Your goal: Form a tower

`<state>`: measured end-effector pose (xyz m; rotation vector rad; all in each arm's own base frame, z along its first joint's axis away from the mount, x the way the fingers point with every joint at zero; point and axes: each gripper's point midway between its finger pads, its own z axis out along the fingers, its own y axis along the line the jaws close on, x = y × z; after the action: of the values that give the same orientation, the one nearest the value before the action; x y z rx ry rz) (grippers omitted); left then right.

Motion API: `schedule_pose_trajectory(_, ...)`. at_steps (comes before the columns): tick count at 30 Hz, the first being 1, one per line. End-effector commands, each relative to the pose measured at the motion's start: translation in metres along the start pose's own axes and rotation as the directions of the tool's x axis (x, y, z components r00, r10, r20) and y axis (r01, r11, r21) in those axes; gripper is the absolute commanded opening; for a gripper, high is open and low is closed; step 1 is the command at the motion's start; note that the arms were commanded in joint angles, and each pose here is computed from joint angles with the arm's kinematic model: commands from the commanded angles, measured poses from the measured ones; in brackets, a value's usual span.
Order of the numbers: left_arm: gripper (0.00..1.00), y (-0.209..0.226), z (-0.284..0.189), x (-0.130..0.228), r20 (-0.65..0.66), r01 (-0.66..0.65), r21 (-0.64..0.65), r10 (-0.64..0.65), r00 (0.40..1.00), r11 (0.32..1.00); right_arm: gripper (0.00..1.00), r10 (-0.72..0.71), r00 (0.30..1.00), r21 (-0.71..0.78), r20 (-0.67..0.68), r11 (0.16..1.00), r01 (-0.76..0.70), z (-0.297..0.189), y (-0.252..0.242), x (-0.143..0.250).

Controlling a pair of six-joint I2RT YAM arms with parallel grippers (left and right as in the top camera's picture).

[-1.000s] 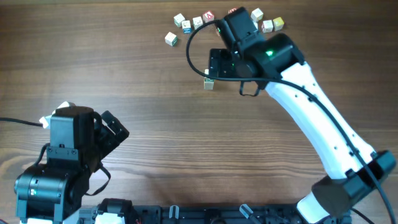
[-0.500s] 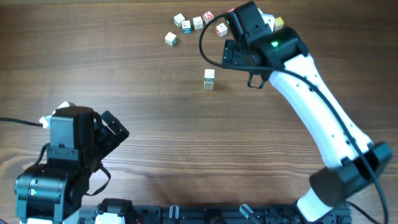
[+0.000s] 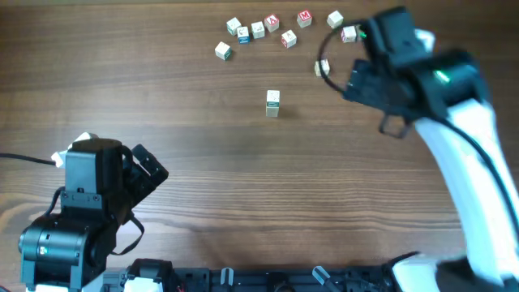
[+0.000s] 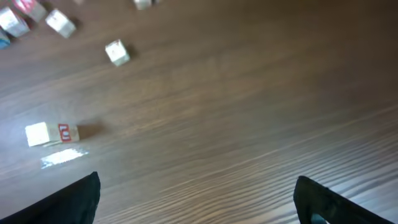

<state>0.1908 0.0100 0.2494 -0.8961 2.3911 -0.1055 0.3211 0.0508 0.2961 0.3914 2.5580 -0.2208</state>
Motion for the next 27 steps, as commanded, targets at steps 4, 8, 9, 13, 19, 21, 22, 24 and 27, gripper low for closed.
schedule_pose_trajectory(4,1.00,0.001,0.001,0.000,-0.003,0.013,-0.004,-0.013,1.000,1.000,0.99,-0.089,0.965,0.144,0.247,0.988,0.054,-0.081,-0.089,-0.007)
schedule_pose_trajectory(8,1.00,0.001,0.001,0.000,-0.003,0.013,-0.004,-0.013,1.000,1.000,1.00,-0.039,0.874,-0.020,0.484,0.998,0.055,-0.144,-0.105,-0.012)
schedule_pose_trajectory(9,1.00,0.001,0.001,0.000,-0.002,0.013,-0.004,-0.013,1.000,1.000,1.00,-0.061,0.837,-0.058,0.543,0.992,0.110,-0.158,-0.102,-0.013)
schedule_pose_trajectory(13,1.00,0.001,0.001,0.000,-0.003,0.013,-0.004,-0.013,1.000,1.000,1.00,-0.023,0.674,-0.186,0.739,0.954,0.236,-0.177,-0.087,-0.006)
schedule_pose_trajectory(19,1.00,0.001,0.001,0.000,-0.002,0.013,-0.004,-0.013,1.000,1.000,1.00,0.131,0.501,-0.302,0.855,0.912,0.277,-0.110,-0.074,0.053)
schedule_pose_trajectory(21,1.00,0.001,0.001,0.000,-0.002,0.013,-0.004,-0.013,1.000,1.000,1.00,0.248,0.384,-0.355,0.889,0.904,0.239,-0.102,-0.081,0.063)
schedule_pose_trajectory(22,1.00,0.001,0.001,0.000,-0.002,0.013,-0.004,-0.013,1.000,1.000,1.00,0.300,0.337,-0.384,0.892,0.897,0.218,-0.098,-0.084,0.065)
schedule_pose_trajectory(24,1.00,0.001,0.001,0.000,-0.002,0.013,-0.004,-0.013,1.000,1.000,1.00,0.334,0.260,-0.395,0.906,0.888,0.237,-0.089,-0.082,0.069)
schedule_pose_trajectory(27,1.00,0.001,0.001,0.000,-0.002,0.013,-0.004,-0.013,1.000,1.000,1.00,0.358,0.268,-0.418,0.895,0.881,0.221,-0.059,-0.076,0.070)
